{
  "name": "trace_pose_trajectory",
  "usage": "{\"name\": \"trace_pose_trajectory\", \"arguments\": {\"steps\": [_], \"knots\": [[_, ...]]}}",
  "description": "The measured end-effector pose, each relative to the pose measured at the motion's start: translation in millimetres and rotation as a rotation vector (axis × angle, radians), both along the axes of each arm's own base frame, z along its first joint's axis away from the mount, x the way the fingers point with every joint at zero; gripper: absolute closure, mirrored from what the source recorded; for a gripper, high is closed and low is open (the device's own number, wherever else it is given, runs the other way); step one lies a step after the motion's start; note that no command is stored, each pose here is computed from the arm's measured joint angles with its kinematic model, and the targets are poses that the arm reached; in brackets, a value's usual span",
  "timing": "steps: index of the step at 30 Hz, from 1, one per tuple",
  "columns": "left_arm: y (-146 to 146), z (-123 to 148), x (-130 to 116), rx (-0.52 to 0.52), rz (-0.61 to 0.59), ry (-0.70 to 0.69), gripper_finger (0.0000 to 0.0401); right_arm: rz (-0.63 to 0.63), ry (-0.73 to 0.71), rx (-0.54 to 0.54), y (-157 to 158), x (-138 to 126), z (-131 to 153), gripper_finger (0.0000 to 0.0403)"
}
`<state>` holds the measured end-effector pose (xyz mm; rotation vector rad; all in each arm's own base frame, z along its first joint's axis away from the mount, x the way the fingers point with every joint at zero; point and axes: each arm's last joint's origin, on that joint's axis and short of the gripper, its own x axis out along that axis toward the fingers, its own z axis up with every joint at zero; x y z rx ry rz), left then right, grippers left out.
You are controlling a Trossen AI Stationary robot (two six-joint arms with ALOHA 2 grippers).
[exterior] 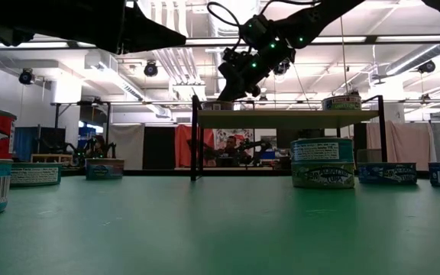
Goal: Stack canned seafood by type on shelf
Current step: Put the blue/pink tuna can on the shelf, then put the green/blue tuna can on the shelf
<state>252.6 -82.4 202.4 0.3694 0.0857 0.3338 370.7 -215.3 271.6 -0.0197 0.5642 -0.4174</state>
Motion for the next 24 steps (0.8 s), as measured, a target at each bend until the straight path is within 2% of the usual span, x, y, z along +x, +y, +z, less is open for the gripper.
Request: {"name": "trace_pose_trajectory", "arguments": {"steps": [13,19,24], "knots": [[0,0,0,0.0,0.0,0.0,0.0401,0.007,-0.014,-0.023,0,0,3,0.0394],[0,0,0,0.0,0.001,0.0,0.0401,0.008,-0.045,-0.033,8,-10,26,0.0394],[0,0,0,-0.001,0.0,0.0,0.0401,0.058,-0.006,-0.014,35,-19,44,0.0394]]}}
